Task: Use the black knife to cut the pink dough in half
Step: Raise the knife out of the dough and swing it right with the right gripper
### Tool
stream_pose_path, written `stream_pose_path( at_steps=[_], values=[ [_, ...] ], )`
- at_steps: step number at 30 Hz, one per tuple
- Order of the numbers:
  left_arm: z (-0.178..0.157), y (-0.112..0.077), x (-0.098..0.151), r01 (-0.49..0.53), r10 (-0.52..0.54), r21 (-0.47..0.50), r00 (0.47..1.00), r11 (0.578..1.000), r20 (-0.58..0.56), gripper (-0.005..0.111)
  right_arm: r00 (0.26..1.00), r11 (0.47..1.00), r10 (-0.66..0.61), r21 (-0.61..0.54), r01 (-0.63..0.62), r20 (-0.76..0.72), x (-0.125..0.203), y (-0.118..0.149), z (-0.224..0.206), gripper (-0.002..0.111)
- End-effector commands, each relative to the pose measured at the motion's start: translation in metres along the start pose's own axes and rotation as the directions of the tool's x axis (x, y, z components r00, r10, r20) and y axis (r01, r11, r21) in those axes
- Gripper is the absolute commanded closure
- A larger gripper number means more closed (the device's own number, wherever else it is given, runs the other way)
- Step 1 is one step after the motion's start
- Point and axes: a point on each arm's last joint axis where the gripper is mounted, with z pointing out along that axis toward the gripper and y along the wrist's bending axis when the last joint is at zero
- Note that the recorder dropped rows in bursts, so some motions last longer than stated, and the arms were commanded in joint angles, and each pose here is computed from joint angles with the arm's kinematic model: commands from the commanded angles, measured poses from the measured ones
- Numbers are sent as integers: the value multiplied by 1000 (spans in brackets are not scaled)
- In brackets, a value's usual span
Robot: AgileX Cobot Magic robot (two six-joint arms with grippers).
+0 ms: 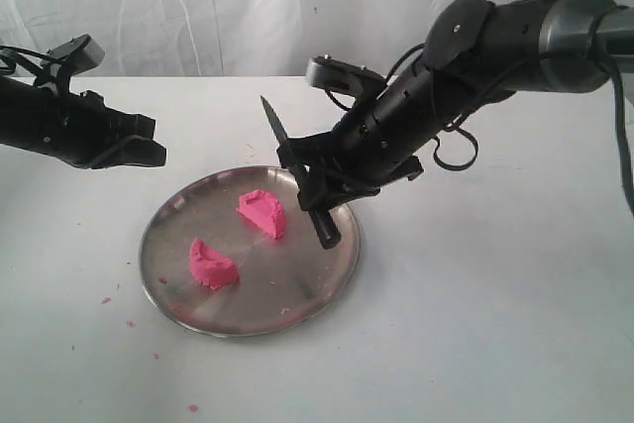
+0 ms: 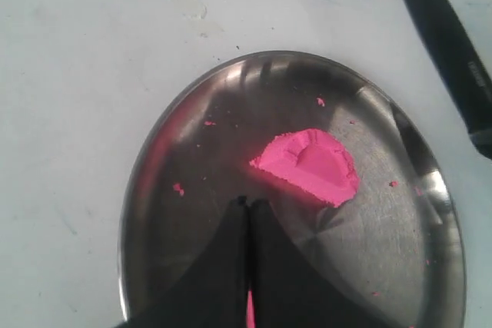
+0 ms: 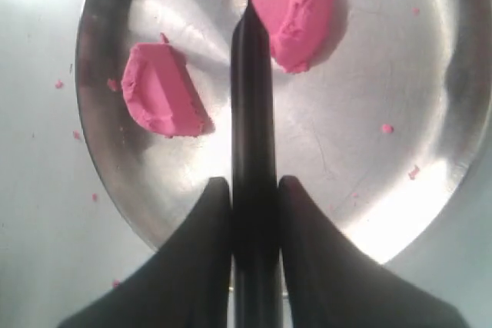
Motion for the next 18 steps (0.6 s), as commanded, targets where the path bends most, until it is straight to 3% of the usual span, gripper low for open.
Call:
stream_pose_path(
  at_steps=[1,18],
  values=[
    [-6,-5,-3,0,0,27,1000,1000,12,107,996,994,91,-67,-90,7,3,-14,9,108],
    [-9,-7,-5,12,-13,26,1000,1000,20,107,968,965,246,-78,-250,-59,27,-45,53,108]
  ],
)
